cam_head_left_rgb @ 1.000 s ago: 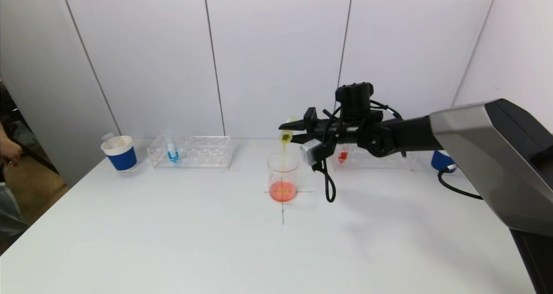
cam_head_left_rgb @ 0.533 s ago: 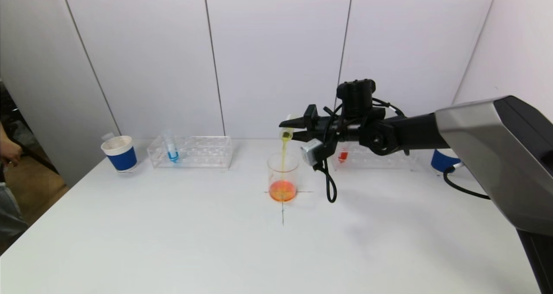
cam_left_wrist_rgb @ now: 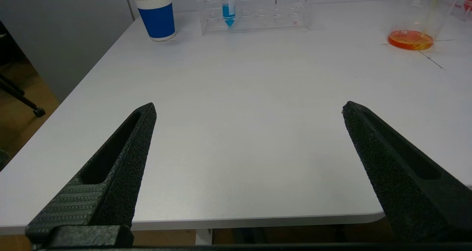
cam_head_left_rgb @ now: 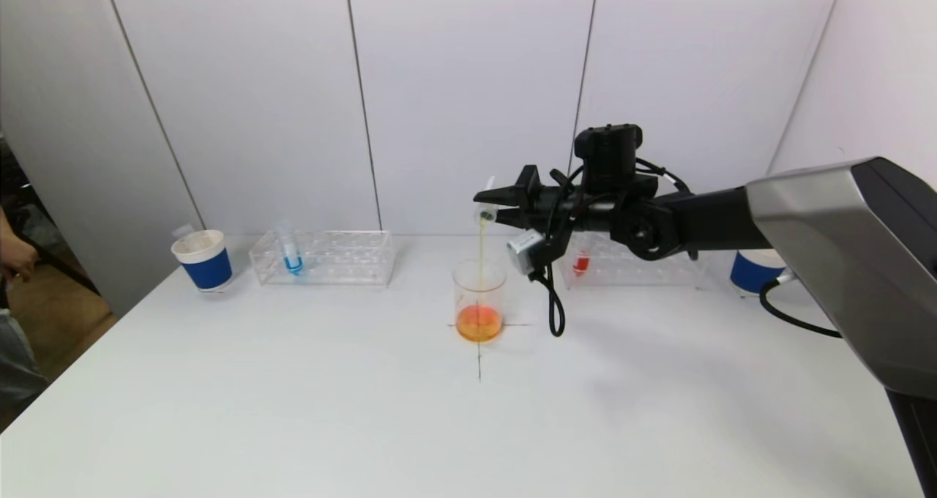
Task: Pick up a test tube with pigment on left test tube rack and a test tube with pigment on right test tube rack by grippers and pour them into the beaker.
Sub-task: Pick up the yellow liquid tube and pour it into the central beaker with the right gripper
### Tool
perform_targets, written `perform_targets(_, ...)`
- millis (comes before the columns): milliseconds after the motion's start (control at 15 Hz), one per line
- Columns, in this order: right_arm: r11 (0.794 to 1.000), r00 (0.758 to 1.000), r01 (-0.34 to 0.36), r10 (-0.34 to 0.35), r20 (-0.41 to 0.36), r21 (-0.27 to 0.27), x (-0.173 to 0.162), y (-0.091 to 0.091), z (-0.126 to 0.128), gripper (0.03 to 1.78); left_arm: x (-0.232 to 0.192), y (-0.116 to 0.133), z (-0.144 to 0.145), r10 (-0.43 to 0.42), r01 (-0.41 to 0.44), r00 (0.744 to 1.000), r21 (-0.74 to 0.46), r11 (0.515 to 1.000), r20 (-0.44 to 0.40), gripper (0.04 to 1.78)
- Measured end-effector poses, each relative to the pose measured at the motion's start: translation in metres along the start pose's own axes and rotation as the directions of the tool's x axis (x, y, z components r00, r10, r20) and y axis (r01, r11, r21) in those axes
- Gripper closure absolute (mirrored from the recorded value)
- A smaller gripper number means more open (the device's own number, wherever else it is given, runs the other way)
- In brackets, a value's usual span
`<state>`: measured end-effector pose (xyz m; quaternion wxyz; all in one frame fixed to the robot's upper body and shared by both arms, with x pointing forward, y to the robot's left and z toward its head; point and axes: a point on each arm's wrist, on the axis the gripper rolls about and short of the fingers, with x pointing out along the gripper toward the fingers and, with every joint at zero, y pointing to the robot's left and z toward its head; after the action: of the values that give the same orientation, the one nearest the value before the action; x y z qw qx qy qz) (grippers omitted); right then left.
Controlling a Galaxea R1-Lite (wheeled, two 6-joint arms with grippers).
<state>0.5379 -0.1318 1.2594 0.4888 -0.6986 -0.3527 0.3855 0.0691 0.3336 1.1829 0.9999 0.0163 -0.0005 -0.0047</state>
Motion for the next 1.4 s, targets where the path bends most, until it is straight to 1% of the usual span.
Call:
perform_targets(267,0.999,1.000,-0.014,0.013,-0.013,-0.047,-0.001,0.002,0.003,1.33,0.000,0.000,0.000,0.000,0.000,1.000,0.000,1.000,0.000,0.06)
perform_targets(400,0.998,1.000,-0.019,0.018,-0.021,-0.060,-0.001,0.001,0.004,1.33,0.000,0.000,0.000,0.000,0.000,1.000,0.000,1.000,0.000,0.06)
perform_targets(733,0.996,1.000,-0.019,0.018,-0.012,-0.086,-0.001,-0.003,0.010,1.33,0.000,0.000,0.000,0.000,0.000,1.000,0.000,1.000,0.000,0.06)
perform_targets(1000,0.996,1.000,-0.022,0.021,-0.010,-0.084,-0.001,-0.002,0.011,1.33,0.000,0.000,0.000,0.000,0.000,1.000,-0.001,1.000,0.000,0.06)
perform_targets(1200,0.997,1.000,-0.021,0.020,-0.014,-0.073,-0.002,-0.004,0.010,1.33,0.000,0.000,0.000,0.000,0.000,1.000,-0.001,1.000,0.000,0.06)
perform_targets(1267,0.998,1.000,-0.016,0.015,-0.018,-0.065,-0.004,-0.008,0.009,1.33,0.000,0.000,0.000,0.000,0.000,1.000,0.000,1.000,0.000,0.06)
perform_targets(1400,1.000,1.000,-0.001,0.001,-0.027,-0.018,-0.007,-0.015,0.007,1.33,0.000,0.000,0.000,0.000,0.000,1.000,-0.001,1.000,0.000,0.06)
